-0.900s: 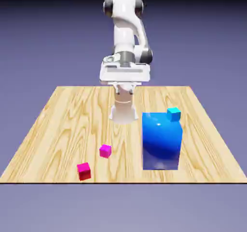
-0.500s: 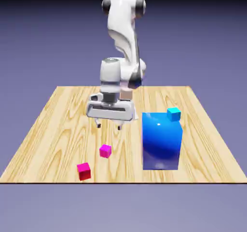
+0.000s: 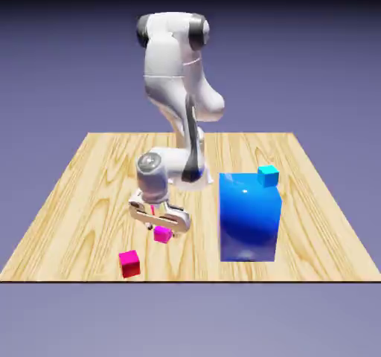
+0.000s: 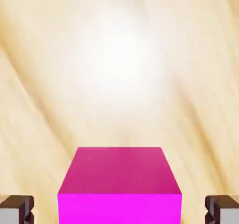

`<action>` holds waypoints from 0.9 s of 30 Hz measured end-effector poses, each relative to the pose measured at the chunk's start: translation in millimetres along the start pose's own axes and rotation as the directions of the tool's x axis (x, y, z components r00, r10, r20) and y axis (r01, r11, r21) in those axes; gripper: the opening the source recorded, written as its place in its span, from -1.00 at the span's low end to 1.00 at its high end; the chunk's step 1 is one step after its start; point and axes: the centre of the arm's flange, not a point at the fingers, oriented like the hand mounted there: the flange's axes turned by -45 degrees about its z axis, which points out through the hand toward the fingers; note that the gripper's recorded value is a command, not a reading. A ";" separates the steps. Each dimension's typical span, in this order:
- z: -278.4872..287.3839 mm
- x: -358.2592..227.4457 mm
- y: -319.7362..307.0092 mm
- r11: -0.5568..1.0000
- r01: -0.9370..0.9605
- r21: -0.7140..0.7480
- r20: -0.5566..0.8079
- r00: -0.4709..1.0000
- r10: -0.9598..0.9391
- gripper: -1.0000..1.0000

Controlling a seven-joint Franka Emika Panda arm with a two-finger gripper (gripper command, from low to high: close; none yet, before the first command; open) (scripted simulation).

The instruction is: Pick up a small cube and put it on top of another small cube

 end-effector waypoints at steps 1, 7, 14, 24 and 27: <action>-11.9 0.3 -0.1 1.000 0.000 0.000 0.000 1.000 0.000 -1.00; -75.5 8.5 1.5 0.999 -0.041 0.010 0.000 0.999 0.041 -1.00; -113.2 82.0 15.5 0.957 -0.283 0.063 0.010 0.959 0.283 -1.00; -136.0 152.9 32.1 0.858 -0.501 0.108 0.029 0.865 0.501 -1.00; -86.9 155.7 28.7 0.858 -0.502 0.107 0.029 0.864 0.502 1.00</action>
